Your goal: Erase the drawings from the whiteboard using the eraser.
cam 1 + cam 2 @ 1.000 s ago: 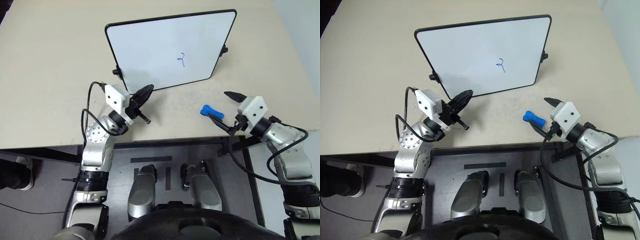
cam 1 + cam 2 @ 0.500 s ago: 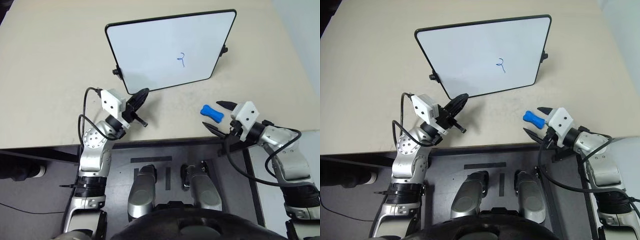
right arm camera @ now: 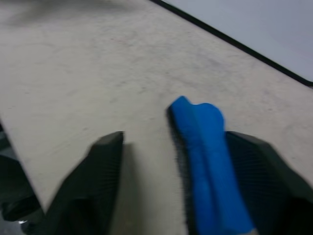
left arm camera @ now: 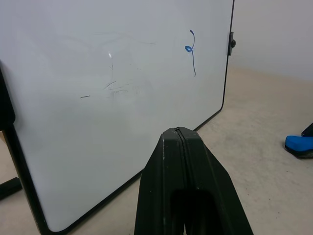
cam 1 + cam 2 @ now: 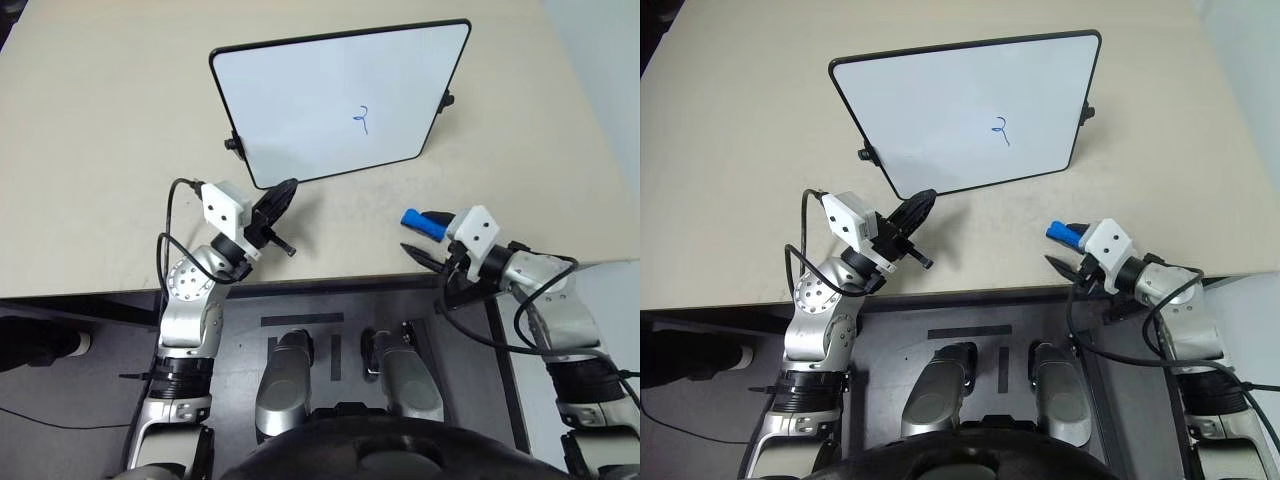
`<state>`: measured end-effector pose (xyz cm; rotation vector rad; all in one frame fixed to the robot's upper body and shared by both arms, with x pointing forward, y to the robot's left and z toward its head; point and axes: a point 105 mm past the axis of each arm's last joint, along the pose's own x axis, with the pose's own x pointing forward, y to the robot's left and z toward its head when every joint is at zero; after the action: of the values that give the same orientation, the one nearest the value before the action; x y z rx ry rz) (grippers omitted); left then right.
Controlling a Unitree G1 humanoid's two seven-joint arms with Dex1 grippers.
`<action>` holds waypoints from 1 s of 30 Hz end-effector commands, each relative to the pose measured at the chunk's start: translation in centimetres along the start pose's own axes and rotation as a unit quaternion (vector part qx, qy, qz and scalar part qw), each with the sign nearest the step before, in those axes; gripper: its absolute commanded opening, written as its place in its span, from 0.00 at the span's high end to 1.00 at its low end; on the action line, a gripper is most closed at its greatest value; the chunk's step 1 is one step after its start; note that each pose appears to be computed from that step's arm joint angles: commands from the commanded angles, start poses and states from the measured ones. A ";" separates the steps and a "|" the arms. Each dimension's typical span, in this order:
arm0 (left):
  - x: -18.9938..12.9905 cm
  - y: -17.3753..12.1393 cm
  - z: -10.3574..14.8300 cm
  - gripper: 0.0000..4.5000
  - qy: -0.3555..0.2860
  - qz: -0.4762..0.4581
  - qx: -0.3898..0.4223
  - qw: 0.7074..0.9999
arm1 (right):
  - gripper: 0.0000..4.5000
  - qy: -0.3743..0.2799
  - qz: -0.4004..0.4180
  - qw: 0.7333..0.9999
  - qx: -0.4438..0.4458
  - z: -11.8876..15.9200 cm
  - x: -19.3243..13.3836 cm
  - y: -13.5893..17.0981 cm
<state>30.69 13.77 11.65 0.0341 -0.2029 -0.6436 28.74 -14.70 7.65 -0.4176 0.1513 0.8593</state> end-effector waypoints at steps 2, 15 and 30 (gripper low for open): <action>0.3 -0.1 1.3 1.00 -0.025 -0.003 0.015 1.000 | 0.60 0.003 0.002 1.000 -0.005 -0.2 0.1 0.0; 0.9 0.1 1.5 1.00 -0.030 -0.006 0.018 0.999 | 1.00 -0.119 -0.004 0.982 -0.148 8.3 2.3 -1.7; 1.0 0.2 1.8 1.00 -0.043 0.009 0.024 0.999 | 1.00 -0.184 -0.023 0.924 -0.334 12.7 8.0 -6.1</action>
<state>31.55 13.39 12.55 0.0308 -0.2529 -0.6284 37.76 -7.21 18.60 -0.8505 -0.4958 0.9309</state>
